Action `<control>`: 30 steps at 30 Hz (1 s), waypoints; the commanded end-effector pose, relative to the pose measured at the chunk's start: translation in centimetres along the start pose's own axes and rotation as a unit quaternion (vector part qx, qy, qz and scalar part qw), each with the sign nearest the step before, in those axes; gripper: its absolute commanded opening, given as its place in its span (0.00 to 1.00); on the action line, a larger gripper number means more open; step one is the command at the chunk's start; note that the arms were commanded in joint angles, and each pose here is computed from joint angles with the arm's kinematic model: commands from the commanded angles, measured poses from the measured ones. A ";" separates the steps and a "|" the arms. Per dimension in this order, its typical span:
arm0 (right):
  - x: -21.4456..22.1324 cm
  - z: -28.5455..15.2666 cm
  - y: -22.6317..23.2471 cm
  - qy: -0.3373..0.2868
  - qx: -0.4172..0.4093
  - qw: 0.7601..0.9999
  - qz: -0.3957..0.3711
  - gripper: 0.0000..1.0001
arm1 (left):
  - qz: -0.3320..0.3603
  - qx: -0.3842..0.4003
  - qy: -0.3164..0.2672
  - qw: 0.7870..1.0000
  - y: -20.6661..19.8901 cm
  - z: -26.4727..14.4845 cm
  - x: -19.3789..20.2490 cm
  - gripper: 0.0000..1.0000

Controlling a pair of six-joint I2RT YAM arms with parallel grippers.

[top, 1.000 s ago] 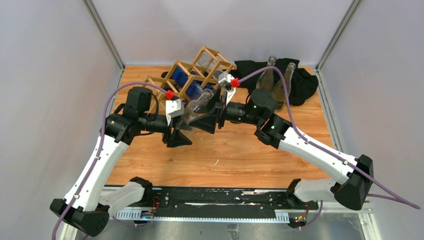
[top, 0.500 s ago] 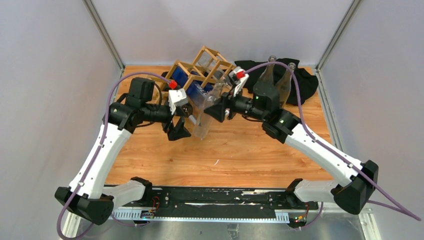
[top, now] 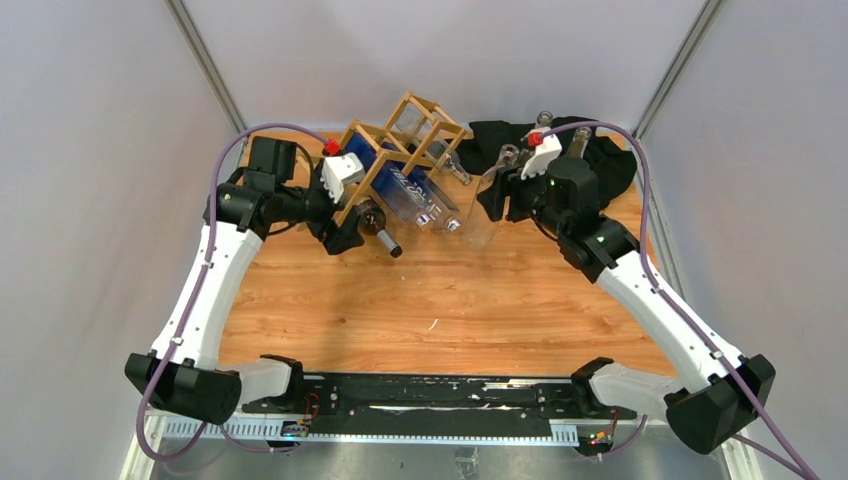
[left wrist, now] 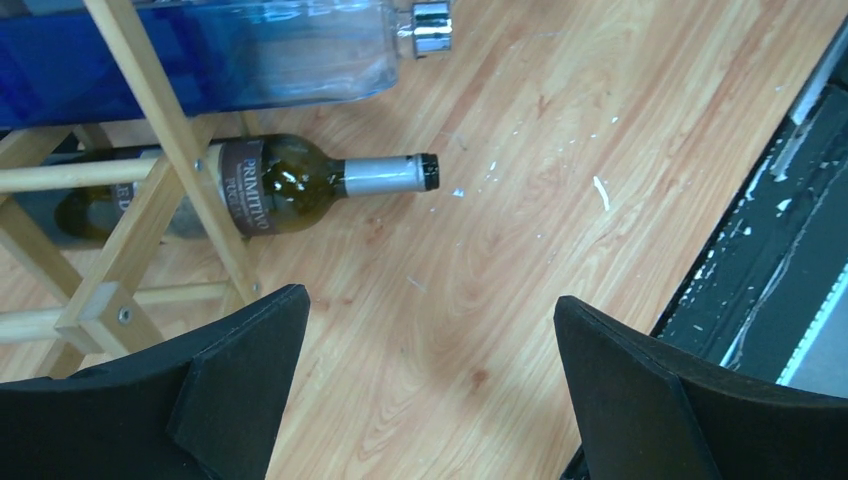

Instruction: Take the wine bottle off the wine rack

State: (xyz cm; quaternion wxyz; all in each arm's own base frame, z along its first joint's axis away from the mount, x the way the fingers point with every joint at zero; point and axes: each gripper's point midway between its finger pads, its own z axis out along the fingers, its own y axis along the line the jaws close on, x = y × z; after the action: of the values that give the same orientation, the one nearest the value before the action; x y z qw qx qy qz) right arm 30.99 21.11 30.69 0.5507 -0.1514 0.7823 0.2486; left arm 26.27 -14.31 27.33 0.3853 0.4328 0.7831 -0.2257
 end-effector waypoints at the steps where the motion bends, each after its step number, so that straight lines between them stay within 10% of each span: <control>1: -1.1 0.5 -4.4 -0.018 0.088 0.996 -0.022 0.00 | 0.008 -0.037 0.018 0.999 1.7 -0.6 0.3 0.98; 30: 1.3 11.9 -13.0 -0.052 0.205 0.976 -0.058 0.00 | 0.012 -0.060 0.033 0.998 2.7 -1.0 1.3 0.92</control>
State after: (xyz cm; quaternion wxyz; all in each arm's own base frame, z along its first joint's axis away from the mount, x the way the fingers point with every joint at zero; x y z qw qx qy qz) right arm 44.18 17.52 20.83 0.5676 -0.0935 0.8153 0.0655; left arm 27.87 -11.75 26.18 0.3781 0.4184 0.8092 -0.1651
